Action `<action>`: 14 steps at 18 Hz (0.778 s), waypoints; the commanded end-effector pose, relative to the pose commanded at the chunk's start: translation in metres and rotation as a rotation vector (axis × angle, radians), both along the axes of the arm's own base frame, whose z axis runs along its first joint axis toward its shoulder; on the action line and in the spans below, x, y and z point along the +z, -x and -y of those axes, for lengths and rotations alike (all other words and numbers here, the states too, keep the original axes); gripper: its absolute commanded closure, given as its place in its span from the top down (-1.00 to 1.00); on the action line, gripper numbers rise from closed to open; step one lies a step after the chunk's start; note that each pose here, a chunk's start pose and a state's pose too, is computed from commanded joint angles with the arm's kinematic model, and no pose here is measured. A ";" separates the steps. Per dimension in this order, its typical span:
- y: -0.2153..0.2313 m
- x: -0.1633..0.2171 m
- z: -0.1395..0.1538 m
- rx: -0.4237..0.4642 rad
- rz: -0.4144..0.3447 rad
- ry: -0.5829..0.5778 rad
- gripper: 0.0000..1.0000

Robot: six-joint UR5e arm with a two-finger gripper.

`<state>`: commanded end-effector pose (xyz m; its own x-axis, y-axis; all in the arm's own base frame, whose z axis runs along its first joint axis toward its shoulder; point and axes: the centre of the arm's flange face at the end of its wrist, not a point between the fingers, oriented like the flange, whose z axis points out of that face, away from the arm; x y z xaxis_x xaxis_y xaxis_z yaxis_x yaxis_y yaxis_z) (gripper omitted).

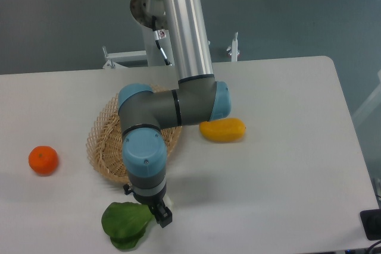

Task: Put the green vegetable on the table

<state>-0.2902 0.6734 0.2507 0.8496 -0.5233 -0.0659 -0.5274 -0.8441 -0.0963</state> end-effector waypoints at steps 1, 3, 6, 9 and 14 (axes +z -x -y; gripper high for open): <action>0.000 0.004 -0.001 0.000 -0.004 -0.006 1.00; 0.006 0.013 -0.001 0.008 -0.014 -0.018 1.00; 0.036 0.029 0.013 0.053 -0.032 -0.035 1.00; 0.080 0.048 0.032 0.113 -0.059 -0.057 1.00; 0.145 0.077 0.058 0.187 -0.097 -0.094 1.00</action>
<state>-0.4354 0.6152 0.3273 0.9186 -0.3449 -0.1931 -0.3731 -0.9178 -0.1360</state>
